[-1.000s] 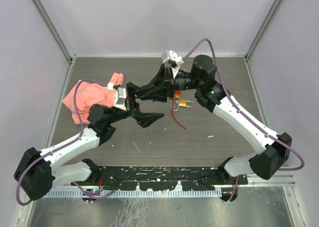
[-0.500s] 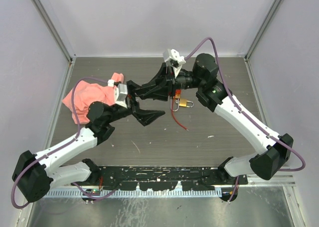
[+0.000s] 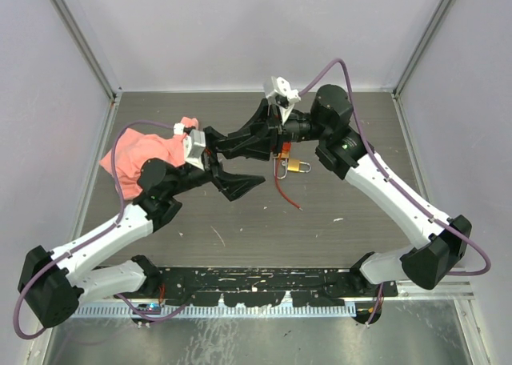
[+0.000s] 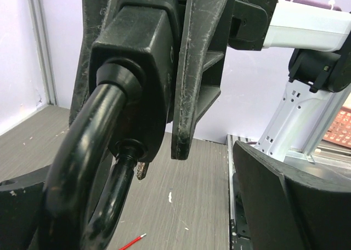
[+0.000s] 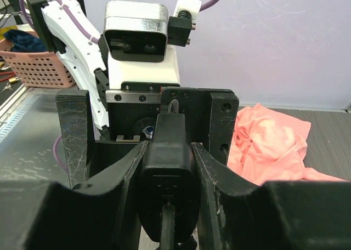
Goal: Lock with the key
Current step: Lock the lock.
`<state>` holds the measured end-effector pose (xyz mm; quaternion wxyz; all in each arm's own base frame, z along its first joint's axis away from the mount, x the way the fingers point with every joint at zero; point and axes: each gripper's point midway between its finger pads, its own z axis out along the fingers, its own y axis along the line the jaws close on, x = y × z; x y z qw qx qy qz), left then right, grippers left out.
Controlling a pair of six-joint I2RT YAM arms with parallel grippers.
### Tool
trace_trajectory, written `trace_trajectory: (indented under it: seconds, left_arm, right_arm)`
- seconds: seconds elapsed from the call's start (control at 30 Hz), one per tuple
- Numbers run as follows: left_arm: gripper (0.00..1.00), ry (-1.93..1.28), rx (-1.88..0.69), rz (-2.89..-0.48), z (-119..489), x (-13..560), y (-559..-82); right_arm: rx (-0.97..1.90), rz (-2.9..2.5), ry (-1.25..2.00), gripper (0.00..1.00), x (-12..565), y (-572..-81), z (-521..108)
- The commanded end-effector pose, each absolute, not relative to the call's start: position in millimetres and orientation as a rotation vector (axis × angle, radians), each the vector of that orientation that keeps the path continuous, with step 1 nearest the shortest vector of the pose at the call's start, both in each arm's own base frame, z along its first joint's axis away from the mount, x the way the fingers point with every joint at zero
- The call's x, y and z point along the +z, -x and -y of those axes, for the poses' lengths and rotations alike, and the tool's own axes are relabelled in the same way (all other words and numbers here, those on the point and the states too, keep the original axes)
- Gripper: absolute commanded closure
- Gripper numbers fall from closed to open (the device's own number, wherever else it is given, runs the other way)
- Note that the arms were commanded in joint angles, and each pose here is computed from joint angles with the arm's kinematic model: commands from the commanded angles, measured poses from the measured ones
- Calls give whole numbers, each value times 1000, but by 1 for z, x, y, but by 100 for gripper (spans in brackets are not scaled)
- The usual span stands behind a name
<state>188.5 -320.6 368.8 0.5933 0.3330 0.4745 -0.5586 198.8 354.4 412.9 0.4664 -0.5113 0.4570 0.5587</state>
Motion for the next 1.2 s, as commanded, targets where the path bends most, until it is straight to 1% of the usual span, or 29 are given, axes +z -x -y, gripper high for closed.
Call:
trace_trajectory:
  seconds: [0.0,0.23,0.43,0.53,0.73,1.17]
  left_arm:
    - [9,-1045,-1493,-1156,353,350,-139]
    - [10,-1100,-1513,-1187,355,342,-135]
    - [10,-1113,-1453,-1232,353,338,-140]
    - [10,-1082,-1390,-1281,349,333,-150]
    - [11,-1057,-1338,-1300,346,335,-161]
    - [12,-1158,-1456,-1220,355,352,-143]
  right_arm:
    - [1711,-1250,1488,99,345,-132,-391]
    - [1734,-1261,1548,99,337,-121,-395]
    - [1707,-1304,1530,99,333,-127,-399]
    - [1714,-1319,1527,99,332,-126,-401]
    - [1731,-1347,1536,99,328,-125,-404]
    - [1759,-1368,1631,99,307,-117,-411]
